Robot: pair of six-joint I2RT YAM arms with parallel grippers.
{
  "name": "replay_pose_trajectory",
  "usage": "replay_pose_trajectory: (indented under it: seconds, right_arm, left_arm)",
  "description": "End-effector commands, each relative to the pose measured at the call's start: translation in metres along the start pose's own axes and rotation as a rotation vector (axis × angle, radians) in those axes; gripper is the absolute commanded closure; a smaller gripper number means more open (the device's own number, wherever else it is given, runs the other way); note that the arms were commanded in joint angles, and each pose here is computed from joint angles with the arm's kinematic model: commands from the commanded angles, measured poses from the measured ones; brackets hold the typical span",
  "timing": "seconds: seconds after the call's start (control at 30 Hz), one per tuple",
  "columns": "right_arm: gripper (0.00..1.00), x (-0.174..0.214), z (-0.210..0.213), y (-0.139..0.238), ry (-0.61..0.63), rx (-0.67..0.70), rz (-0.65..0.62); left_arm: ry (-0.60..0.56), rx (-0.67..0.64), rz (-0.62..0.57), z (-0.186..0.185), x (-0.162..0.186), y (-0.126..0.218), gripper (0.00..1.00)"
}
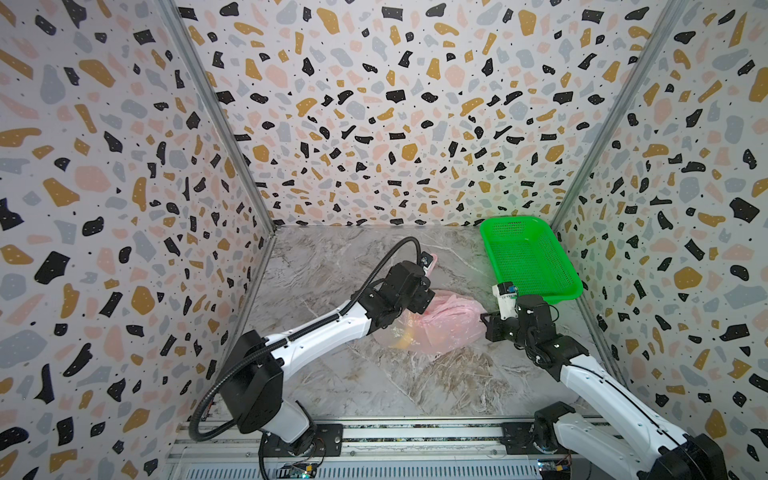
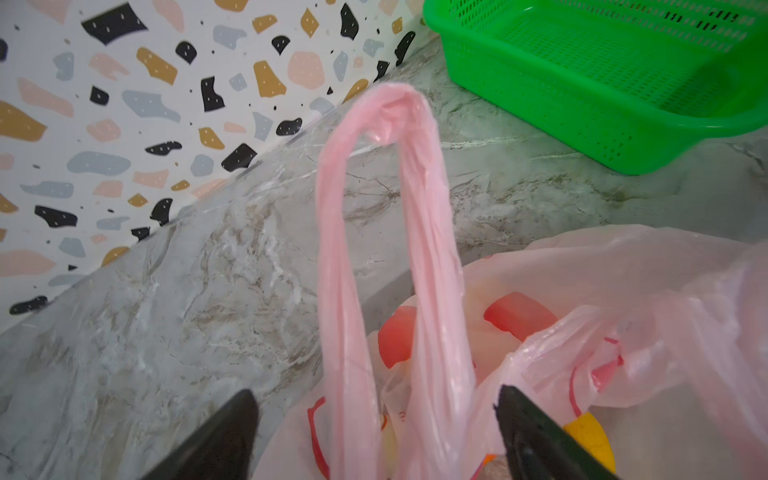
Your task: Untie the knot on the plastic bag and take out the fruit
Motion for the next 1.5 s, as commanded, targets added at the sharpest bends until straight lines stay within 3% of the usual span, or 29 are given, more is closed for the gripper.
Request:
replay_pose_trajectory:
  seconds: [0.0,0.13,0.2,0.27,0.3,0.43,0.5,0.73,0.97,1.17,1.3,1.47]
  right_arm:
    - [1.0,-0.002,0.005,0.005,-0.004,-0.016,-0.006]
    - [1.0,0.0,0.016,0.008,-0.008,-0.054,0.017]
    - [0.99,0.001,0.024,0.008,-0.003,-0.083,0.031]
    - [0.91,0.002,0.032,0.01,0.005,-0.105,0.044]
    - [0.82,-0.001,0.037,0.013,0.016,-0.117,0.045]
    - [0.4,-0.027,0.05,0.031,0.1,-0.135,0.001]
    - [0.25,-0.046,0.056,0.041,0.158,-0.142,-0.029]
    - [0.02,-0.086,0.082,0.049,0.375,-0.231,-0.046]
    - [0.01,-0.081,0.103,0.031,0.497,-0.306,0.007]
    - [0.02,-0.064,0.098,0.0,0.539,-0.171,0.042]
    - [0.18,-0.07,0.092,-0.02,0.503,-0.095,0.003]
    - [0.51,-0.076,0.092,-0.041,0.494,-0.065,-0.026]
  left_arm:
    - [0.046,-0.055,-0.096,0.012,-0.025,0.019,0.31]
    - [0.098,-0.051,-0.181,0.021,-0.028,0.048,0.67]
    - [0.116,-0.044,-0.201,0.026,-0.024,0.061,0.77]
    - [0.134,-0.026,-0.224,0.029,-0.016,0.073,0.88]
    - [0.141,-0.018,-0.238,0.03,-0.011,0.08,0.92]
    - [0.141,0.02,-0.29,0.034,0.006,0.098,1.0]
    - [0.131,0.042,-0.306,0.034,0.011,0.104,1.0]
    - [0.126,0.086,-0.316,0.032,0.025,0.113,1.0]
    - [0.153,0.083,-0.325,0.035,0.032,0.12,1.0]
    - [0.165,0.087,-0.319,0.036,0.039,0.122,1.0]
    - [0.167,0.079,-0.316,0.037,0.045,0.121,1.0]
    - [0.163,0.054,-0.321,0.039,0.046,0.119,1.0]
Point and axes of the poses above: each gripper's point midway between its finger pads, its own y axis back along the fingers, its own z axis along the line the jaws close on, x = y × z, the point moved 6 cm from there along y, back along the fingers, and after that the axes turned 5 degrees about y, right-handed, at the moved point
